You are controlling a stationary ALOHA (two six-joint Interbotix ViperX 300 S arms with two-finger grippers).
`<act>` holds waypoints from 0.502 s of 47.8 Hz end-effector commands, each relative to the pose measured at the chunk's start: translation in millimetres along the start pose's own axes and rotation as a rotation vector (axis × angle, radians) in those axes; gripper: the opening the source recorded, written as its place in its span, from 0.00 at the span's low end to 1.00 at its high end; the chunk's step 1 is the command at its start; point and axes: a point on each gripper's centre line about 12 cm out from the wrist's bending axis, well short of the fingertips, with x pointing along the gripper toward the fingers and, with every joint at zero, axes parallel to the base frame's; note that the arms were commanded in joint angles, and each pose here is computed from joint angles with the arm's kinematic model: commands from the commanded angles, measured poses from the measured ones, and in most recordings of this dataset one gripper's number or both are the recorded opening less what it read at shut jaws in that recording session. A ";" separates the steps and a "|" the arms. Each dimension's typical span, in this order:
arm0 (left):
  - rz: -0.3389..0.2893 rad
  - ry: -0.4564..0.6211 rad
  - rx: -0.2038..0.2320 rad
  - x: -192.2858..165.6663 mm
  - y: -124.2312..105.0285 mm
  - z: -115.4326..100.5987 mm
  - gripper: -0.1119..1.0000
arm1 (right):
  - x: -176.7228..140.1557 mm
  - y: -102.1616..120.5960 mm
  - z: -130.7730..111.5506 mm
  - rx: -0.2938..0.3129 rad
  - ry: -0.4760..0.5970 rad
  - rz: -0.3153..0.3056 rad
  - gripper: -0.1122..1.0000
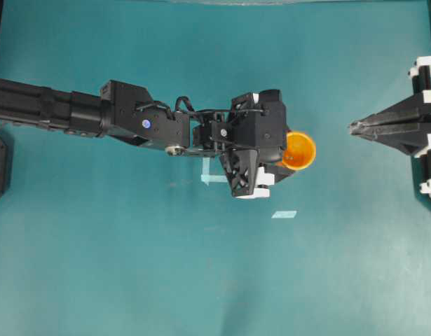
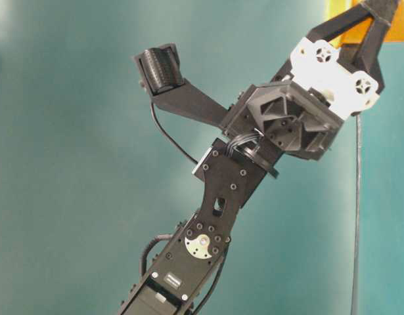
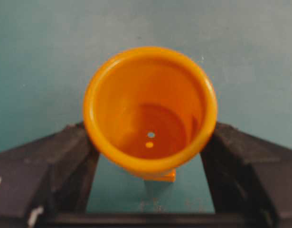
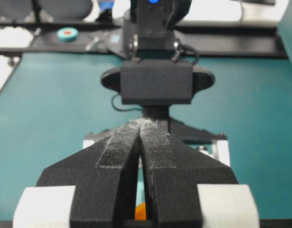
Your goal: Move the cup toward the block with left arm.
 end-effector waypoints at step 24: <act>0.002 -0.040 -0.001 -7.8 0.4 15.9 0.68 | 0.9 0.0 15.3 -0.002 -0.040 0.000 0.10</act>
